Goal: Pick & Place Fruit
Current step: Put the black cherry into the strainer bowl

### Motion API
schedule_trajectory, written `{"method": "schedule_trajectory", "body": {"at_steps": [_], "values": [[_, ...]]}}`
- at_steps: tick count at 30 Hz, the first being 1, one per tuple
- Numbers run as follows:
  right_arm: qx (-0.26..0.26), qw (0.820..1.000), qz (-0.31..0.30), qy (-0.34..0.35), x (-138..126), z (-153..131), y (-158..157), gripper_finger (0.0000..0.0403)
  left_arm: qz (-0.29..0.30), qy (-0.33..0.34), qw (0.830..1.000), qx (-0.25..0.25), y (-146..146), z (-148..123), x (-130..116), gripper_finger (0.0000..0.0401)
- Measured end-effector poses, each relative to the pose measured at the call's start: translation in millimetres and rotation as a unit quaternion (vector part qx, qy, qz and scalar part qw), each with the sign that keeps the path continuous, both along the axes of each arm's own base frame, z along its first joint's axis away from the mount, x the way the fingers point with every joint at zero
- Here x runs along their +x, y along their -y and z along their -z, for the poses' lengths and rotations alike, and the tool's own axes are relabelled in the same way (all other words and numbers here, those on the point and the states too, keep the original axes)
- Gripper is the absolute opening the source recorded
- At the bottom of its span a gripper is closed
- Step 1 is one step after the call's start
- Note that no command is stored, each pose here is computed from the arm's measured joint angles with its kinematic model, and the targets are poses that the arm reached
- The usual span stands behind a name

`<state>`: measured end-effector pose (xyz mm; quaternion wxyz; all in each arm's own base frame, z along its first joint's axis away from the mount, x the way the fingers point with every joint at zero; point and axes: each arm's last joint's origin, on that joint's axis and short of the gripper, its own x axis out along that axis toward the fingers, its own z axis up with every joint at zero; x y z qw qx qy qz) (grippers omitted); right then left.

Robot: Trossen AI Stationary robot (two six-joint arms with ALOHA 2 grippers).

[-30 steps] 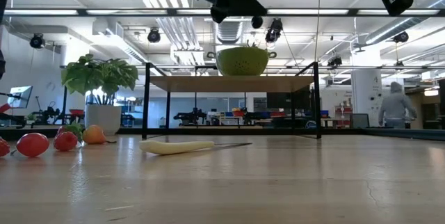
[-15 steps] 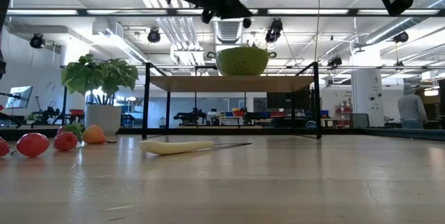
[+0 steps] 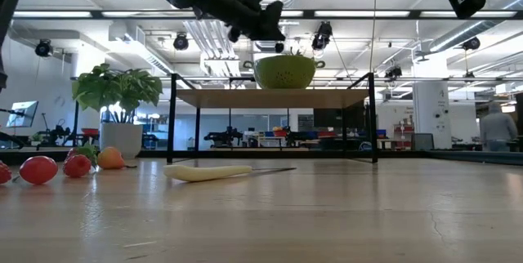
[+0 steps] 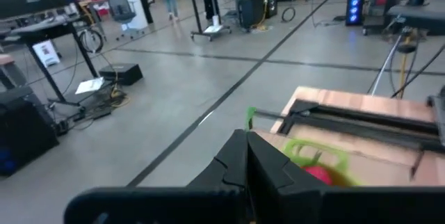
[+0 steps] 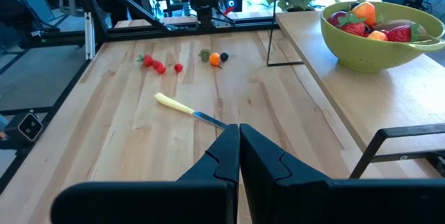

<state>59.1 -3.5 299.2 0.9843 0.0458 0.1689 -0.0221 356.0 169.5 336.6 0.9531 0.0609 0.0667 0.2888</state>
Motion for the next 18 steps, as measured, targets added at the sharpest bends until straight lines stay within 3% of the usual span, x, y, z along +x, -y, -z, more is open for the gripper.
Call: {"method": "schedule_trajectory", "body": {"at_steps": [6,18], "values": [[0.0,1.0,0.0,0.0,0,0,0,0.0008,-0.008,-0.011,1.0,-0.005,-12,20,11,0.0001],[0.0,1.0,0.0,0.0,0,0,0,0.0008,-0.014,-0.014,1.0,-0.01,-19,25,15,0.0014]]}}
